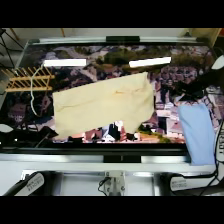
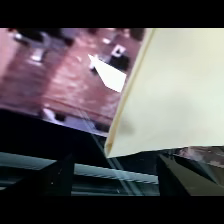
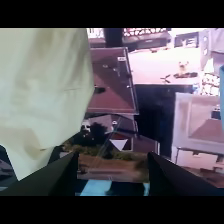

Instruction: Fold the shirts.

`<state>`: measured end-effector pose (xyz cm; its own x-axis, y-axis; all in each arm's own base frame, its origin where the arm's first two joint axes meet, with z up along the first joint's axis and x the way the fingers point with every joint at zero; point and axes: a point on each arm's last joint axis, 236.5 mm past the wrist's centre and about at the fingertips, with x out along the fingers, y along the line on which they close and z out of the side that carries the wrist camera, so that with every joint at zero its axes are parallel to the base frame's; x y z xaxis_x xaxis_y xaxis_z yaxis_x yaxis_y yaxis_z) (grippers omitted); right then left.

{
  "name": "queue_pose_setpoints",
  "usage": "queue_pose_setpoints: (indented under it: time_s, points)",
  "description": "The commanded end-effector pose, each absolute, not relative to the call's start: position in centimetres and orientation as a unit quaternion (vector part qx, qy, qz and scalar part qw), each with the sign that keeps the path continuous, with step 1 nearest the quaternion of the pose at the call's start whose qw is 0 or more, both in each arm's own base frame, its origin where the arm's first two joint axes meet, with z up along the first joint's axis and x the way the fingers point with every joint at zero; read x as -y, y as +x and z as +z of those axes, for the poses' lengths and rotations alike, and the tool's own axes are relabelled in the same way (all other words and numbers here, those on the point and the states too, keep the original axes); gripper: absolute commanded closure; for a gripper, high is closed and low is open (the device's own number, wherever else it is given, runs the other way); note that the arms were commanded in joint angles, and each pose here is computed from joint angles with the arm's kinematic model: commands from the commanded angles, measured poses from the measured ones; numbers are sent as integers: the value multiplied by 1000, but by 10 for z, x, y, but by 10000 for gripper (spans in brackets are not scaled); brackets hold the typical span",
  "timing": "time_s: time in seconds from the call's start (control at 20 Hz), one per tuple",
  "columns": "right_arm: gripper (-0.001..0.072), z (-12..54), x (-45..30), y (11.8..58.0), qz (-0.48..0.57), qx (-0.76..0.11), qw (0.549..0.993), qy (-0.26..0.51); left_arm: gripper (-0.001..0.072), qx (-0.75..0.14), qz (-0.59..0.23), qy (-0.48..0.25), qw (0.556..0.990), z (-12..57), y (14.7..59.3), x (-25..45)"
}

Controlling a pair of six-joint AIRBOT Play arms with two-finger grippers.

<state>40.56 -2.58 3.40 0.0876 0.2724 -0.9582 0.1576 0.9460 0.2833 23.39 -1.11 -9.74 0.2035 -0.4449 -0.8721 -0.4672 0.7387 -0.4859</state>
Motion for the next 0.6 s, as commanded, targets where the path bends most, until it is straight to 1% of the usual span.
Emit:
queue_pose_setpoints:
  time_s: [0.0, 0.05, 0.15, 0.25, 0.3, 0.35, 0.4, 0.45, 0.5, 0.55]
  points:
    - [165, 34, 25, 405, 50, -673, 719, 163, 118, -605, 17, -371, 704, -103, 245, 11]
    - [165, 34, 25, 405, 51, -673, 719, 162, 120, -608, 14, -369, 703, -103, 245, 14]
    - [165, 34, 25, 405, 51, -674, 719, 162, 204, -615, 5, -372, 695, -107, 246, 24]
    - [165, 34, 24, 403, 52, -677, 716, 162, 208, -617, -2, -385, 686, -111, 250, 34]
    - [165, 34, 24, 400, 53, -680, 713, 162, 291, -616, 0, -393, 683, -112, 252, 37]
    - [165, 34, 23, 398, 60, -683, 711, 158, 395, -617, 1, -398, 679, -113, 253, 39]
    - [164, 31, 19, 397, 71, -685, 709, 150, 407, -617, 0, -399, 679, -113, 253, 40]
    - [164, 25, 14, 392, 81, -692, 702, 144, 464, -617, -1, -400, 677, -112, 252, 40]
    - [164, 14, 6, 386, 87, -702, 692, 141, 565, -619, -3, -400, 676, -112, 251, 41]
    - [164, -2, -5, 380, 96, -713, 682, 135, 623, -621, -5, -401, 674, -112, 250, 42]
